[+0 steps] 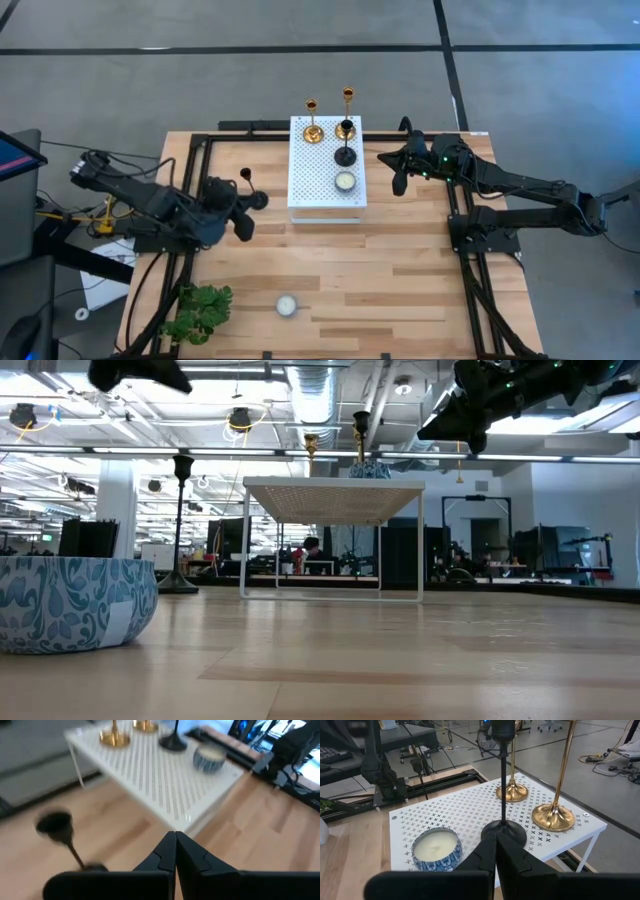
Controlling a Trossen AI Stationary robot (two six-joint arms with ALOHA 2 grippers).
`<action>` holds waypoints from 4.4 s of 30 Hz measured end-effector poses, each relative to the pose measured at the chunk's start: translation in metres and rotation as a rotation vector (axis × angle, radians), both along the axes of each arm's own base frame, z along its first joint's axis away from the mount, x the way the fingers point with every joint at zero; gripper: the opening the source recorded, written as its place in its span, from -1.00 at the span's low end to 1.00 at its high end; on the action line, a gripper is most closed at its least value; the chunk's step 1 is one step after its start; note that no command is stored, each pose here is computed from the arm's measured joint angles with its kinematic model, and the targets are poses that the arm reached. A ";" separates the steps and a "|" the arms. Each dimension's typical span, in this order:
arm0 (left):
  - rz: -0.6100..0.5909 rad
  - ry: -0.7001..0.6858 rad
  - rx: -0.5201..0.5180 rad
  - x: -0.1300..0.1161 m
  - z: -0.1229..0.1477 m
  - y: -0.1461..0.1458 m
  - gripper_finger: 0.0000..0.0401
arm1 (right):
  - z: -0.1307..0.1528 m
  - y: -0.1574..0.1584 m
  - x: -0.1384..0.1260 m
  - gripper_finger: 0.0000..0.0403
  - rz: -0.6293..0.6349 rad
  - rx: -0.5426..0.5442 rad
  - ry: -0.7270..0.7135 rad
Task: Pick & Place candle stick holders
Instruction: Put the large black candle holder on the shelf aligned with the small black candle holder
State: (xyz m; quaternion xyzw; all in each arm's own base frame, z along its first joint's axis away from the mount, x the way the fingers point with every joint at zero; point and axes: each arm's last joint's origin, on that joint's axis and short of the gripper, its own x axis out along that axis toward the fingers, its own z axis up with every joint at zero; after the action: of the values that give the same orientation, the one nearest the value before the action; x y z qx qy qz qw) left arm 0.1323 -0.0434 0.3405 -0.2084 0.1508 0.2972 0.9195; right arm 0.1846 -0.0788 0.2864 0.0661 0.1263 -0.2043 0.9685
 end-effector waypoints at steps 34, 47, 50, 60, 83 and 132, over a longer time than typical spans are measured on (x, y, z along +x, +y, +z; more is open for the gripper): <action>0.209 0.204 0.069 -0.006 -0.108 0.018 -0.93 | 0.000 0.000 0.000 -1.00 0.000 0.001 0.000; 0.389 0.100 0.058 0.003 -0.137 0.037 -0.35 | 0.000 0.000 0.000 -1.00 0.000 0.001 0.001; 0.419 0.040 0.030 0.006 -0.145 0.040 -0.18 | 0.000 0.000 0.000 -1.00 0.000 0.001 0.001; 0.432 0.012 0.018 0.007 -0.155 0.042 0.34 | 0.000 0.000 0.000 -1.00 0.000 0.002 0.004; 0.553 -0.030 0.061 0.035 -0.161 0.061 0.55 | -0.001 0.000 0.000 -1.00 -0.001 0.003 0.006; 0.367 -0.005 0.188 0.058 -0.082 0.064 -0.97 | -0.001 0.000 0.000 -1.00 0.000 0.003 0.006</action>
State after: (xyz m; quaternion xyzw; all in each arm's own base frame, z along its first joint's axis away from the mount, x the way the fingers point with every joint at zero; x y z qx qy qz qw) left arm 0.1907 0.0206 0.2581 -0.1466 0.0796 0.4718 0.8658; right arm 0.1844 -0.0788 0.2858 0.0669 0.1295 -0.2044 0.9680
